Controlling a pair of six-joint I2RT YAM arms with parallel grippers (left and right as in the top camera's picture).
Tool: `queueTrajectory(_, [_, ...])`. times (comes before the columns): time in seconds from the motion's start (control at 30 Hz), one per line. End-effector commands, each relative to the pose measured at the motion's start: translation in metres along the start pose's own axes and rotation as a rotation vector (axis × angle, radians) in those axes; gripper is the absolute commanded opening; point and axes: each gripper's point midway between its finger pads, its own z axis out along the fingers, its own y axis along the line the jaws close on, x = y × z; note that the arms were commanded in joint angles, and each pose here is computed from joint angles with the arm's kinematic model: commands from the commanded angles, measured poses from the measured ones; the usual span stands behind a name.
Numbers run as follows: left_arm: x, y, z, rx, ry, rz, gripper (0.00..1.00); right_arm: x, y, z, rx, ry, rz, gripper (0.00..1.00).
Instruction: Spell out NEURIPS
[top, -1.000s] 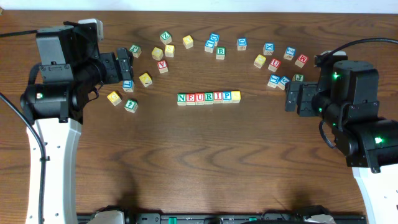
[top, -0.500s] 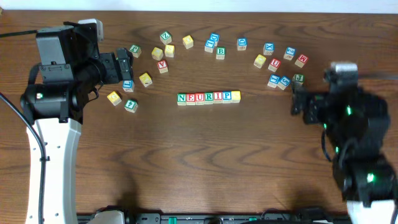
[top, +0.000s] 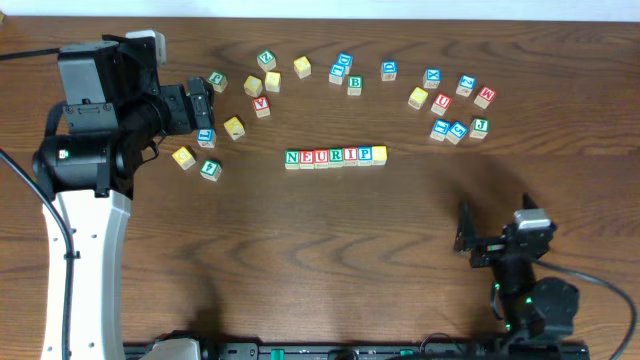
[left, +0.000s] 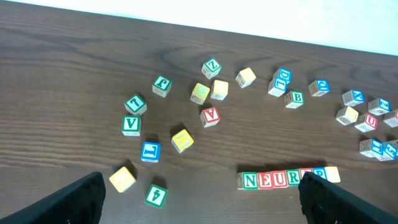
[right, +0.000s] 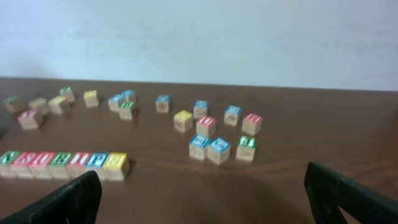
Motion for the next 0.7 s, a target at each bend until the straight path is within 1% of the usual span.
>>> queueTrajectory(0.0, [-0.005,0.002,-0.002,-0.011,-0.013,0.007,0.98,0.012,0.007,0.001,-0.044,-0.035,-0.012,0.99])
queueTrajectory(0.17, [-0.005,0.002,-0.002,-0.011,-0.013,0.007,0.98,0.025,0.006,0.004,-0.040,-0.034,-0.009,0.99])
queueTrajectory(0.27, [-0.005,0.002,-0.002,-0.011,-0.013,0.007,0.98,0.025,0.002,0.004,-0.015,-0.034,-0.017,0.99])
queueTrajectory(0.37, [-0.005,0.002,-0.002,-0.011,-0.013,0.007,0.98,0.026,0.003,0.005,-0.016,-0.033,-0.063,0.99])
queueTrajectory(0.67, [-0.005,0.002,-0.002,-0.011,-0.013,0.007,0.98,0.026,0.002,0.005,-0.010,-0.034,-0.062,0.99])
